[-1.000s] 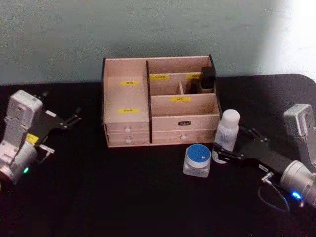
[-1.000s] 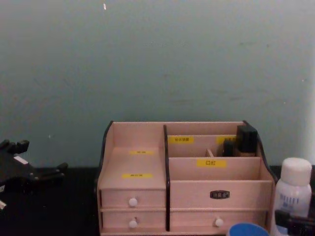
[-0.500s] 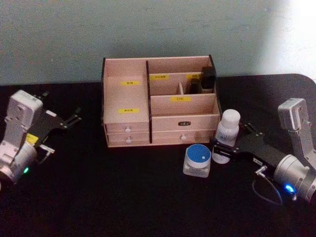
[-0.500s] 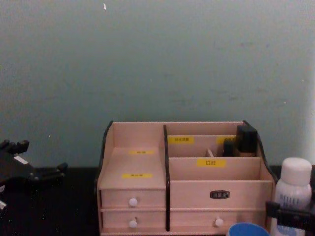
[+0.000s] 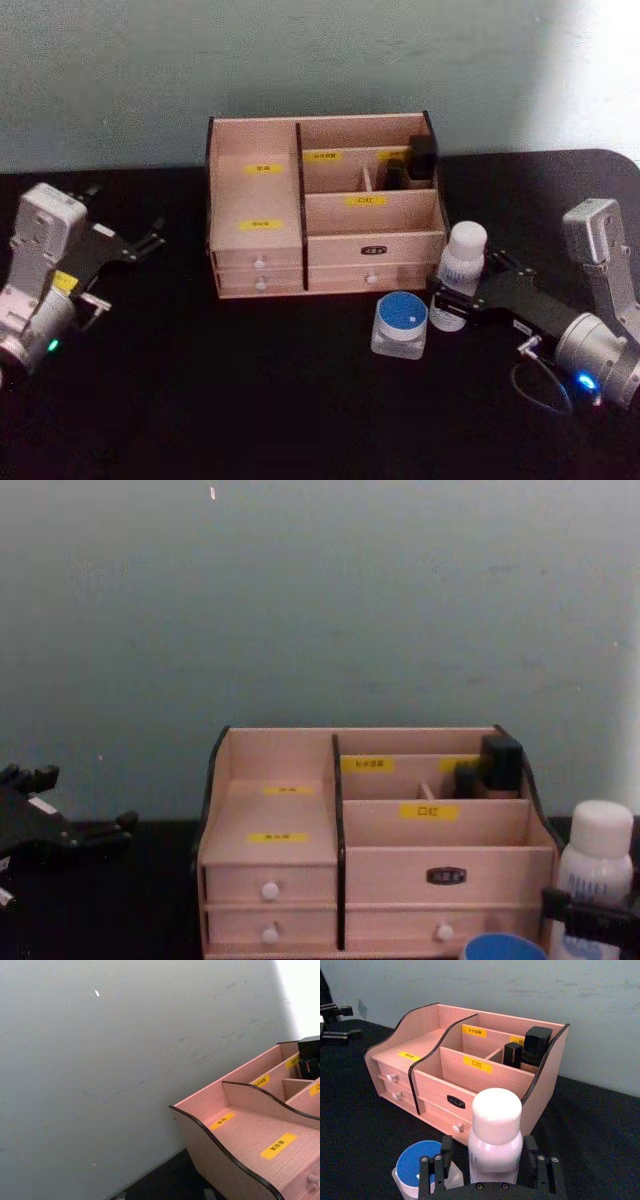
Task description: Pick up the facial cleanser and watermelon frost from the table and place them into the tiered storage box.
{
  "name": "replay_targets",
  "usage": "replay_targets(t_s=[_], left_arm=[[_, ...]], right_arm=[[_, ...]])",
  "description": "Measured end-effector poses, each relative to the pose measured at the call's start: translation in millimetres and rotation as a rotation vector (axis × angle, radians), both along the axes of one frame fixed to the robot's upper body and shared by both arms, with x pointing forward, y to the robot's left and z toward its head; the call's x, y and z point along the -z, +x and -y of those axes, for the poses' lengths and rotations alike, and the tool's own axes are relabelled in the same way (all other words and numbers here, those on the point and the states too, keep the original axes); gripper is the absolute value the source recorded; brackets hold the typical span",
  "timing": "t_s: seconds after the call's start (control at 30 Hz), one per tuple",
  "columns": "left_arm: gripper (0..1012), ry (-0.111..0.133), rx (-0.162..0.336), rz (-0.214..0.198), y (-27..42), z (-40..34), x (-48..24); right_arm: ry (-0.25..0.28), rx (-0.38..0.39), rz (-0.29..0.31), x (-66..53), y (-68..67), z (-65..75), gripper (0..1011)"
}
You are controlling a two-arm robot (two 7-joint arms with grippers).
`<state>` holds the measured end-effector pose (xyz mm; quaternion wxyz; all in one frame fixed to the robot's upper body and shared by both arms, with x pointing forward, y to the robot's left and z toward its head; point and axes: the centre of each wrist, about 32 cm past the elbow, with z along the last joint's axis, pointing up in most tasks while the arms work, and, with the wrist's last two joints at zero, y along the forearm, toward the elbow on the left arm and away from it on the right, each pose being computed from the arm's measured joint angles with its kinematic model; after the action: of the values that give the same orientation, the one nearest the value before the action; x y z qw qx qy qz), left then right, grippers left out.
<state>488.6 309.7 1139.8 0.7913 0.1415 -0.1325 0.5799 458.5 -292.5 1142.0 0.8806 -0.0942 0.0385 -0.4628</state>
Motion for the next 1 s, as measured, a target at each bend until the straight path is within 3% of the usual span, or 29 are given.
replay_targets(t_s=[0.4, 0.8, 1.0], left_arm=[[1001, 0.0, 0.0, 0.0, 0.0, 0.0, 0.0], [1001, 0.0, 0.0, 0.0, 0.0, 0.0, 0.0], [1001, 0.0, 0.0, 0.0, 0.0, 0.0, 0.0]], right_arm=[[0.001, -0.001, -0.001, 0.2, -0.4, -0.1, 599], [0.002, 0.0, 0.001, -0.3, -0.5, 0.4, 600], [0.02, -0.003, 0.025, -8.5, -5.5, 4.8, 599]])
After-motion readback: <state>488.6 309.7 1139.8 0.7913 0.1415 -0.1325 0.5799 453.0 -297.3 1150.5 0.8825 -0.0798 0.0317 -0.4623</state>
